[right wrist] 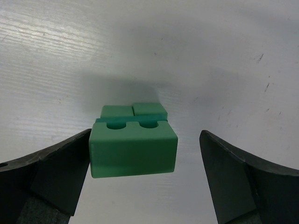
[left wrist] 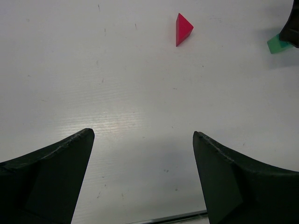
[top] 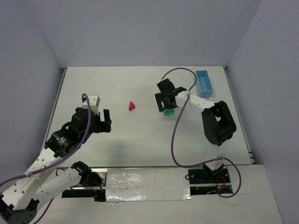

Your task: Build the wood block tower

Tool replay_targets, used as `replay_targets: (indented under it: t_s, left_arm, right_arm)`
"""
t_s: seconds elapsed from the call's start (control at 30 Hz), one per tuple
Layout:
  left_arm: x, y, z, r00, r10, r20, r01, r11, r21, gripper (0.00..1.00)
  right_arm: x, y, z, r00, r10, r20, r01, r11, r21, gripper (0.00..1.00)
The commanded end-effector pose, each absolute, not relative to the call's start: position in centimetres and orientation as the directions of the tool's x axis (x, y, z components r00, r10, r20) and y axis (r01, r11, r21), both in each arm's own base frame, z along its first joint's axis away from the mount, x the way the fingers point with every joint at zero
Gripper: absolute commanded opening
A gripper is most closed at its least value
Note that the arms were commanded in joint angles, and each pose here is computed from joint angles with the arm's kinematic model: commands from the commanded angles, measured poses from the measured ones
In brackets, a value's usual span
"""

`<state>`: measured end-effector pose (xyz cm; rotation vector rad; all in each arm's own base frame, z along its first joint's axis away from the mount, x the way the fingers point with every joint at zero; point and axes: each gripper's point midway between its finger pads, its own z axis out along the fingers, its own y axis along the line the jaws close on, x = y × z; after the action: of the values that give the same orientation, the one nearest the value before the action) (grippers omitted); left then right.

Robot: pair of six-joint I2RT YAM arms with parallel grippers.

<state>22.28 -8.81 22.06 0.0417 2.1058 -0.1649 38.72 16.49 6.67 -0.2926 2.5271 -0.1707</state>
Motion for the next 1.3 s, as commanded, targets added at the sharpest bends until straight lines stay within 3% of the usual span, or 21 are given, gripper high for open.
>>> replay_targets:
  t_s: [0.0, 0.93, 1.27]
  left_arm:
    - [22.6, -9.1, 23.0, -0.479, -0.044, -0.877, 0.114, 0.987, -0.112, 1.0]
    - [22.6, -9.2, 22.9, -0.481, -0.042, -0.876, 0.115, 0.987, -0.111, 1.0]
    - [22.8, -8.9, 23.2, -0.485, -0.052, -0.873, 0.086, 0.991, -0.107, 0.99]
  right_arm:
    - [39.0, 15.7, 6.2, -0.811, -0.244, -0.532, -0.15, 0.965, -0.214, 1.0]
    - [38.7, 16.9, 6.9, -0.8, -0.256, -0.543, -0.2, 0.967, -0.161, 1.0]
    - [37.1, 18.7, 14.6, -0.71, -0.201, -0.675, -0.254, 0.967, -0.02, 1.0]
